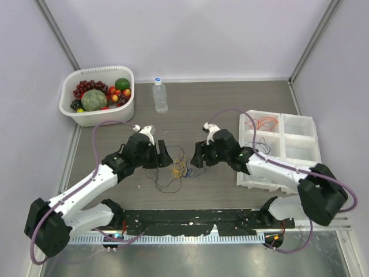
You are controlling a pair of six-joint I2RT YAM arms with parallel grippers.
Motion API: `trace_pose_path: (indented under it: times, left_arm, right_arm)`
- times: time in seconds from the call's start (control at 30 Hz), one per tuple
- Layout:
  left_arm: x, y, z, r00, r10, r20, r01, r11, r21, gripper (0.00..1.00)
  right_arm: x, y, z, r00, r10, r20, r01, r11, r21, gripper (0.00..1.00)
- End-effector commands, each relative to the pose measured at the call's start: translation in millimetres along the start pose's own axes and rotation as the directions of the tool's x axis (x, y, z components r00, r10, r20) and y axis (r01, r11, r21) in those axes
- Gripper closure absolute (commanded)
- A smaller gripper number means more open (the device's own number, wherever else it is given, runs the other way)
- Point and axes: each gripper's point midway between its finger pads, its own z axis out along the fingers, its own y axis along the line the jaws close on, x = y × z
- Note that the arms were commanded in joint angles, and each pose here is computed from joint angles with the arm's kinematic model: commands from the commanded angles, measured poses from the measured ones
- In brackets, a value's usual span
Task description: Untangle the cables
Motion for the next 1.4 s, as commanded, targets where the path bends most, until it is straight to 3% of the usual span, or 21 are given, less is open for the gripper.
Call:
trace_pose_path:
  times: [0.0,0.17,0.3,0.37,0.5,0.53,0.57,0.6,0.73,0.83,0.87,1.03,1.23,1.37]
  left_arm:
    - [10.3,-23.7,18.7,0.997,0.001,-0.083,0.009,0.993,0.119,0.28]
    - [20.4,-23.5,45.1,0.987,0.031,-0.156,-0.012,0.992,0.123,0.13]
    - [37.6,-10.8,69.7,0.974,0.025,-0.225,-0.006,0.996,0.085,0.18]
    - [41.6,-8.2,77.8,0.974,0.014,-0.226,0.005,0.997,0.082,0.22]
    - [44.7,-0.5,88.1,0.976,-0.004,-0.218,0.016,0.998,0.054,0.37]
    - [46.0,4.6,89.8,0.975,-0.005,-0.221,0.012,0.999,0.031,0.41]
    - [46.8,9.8,91.0,0.976,-0.005,-0.22,0.006,1.0,0.006,0.44]
    - [47.5,13.5,91.2,0.975,-0.004,-0.222,0.001,1.0,-0.013,0.47]
    - [40.3,25.9,89.0,0.983,0.014,-0.186,-0.028,0.997,-0.076,0.56]
    - [31.5,36.6,86.4,0.989,0.02,-0.146,-0.039,0.991,-0.128,0.57]
    - [29.0,39.1,86.4,0.991,0.02,-0.136,-0.038,0.99,-0.135,0.57]
    - [17.1,58.1,86.9,0.992,-0.01,-0.125,-0.014,0.982,-0.189,0.71]
    - [-13.8,72.0,55.2,0.999,0.031,0.019,-0.025,0.963,-0.269,0.8]
    - [-32.6,85.7,27.5,0.992,0.057,0.113,-0.014,0.938,-0.346,0.91]
  right_arm:
    - [-15.9,40.1,26.0,0.98,-0.195,0.041,0.199,0.967,-0.16,0.3]
    - [1.4,26.3,50.0,0.965,-0.257,-0.051,0.249,0.959,-0.136,0.3]
    - [13.4,16.6,62.6,0.97,-0.234,-0.071,0.225,0.967,-0.118,0.31]
    - [12.6,18.6,68.0,0.976,-0.201,-0.082,0.19,0.975,-0.116,0.37]
    - [0.7,25.5,70.1,0.989,-0.144,-0.013,0.142,0.984,-0.104,0.61]
    - [1.8,25.5,67.1,0.992,-0.127,-0.007,0.126,0.987,-0.096,0.78]
    - [-1.6,21.9,65.6,0.993,-0.121,0.013,0.121,0.99,-0.072,0.85]
    - [-3.5,21.1,59.4,0.993,-0.114,0.03,0.116,0.991,-0.065,0.99]
    - [-25.1,22.4,22.2,0.985,-0.108,0.136,0.111,0.994,-0.019,0.99]
    - [-48.8,17.9,-16.1,0.966,-0.108,0.235,0.099,0.994,0.052,0.99]
    - [-72.1,28.8,-40.3,0.941,-0.106,0.322,0.1,0.994,0.036,0.99]
    - [-121.0,53.3,-122.6,0.869,-0.092,0.485,0.098,0.995,0.014,0.99]
    - [-160.1,60.3,-170.9,0.808,-0.099,0.58,0.076,0.995,0.064,0.99]
    - [-184.0,54.7,-209.0,0.725,-0.085,0.683,0.017,0.994,0.106,0.99]
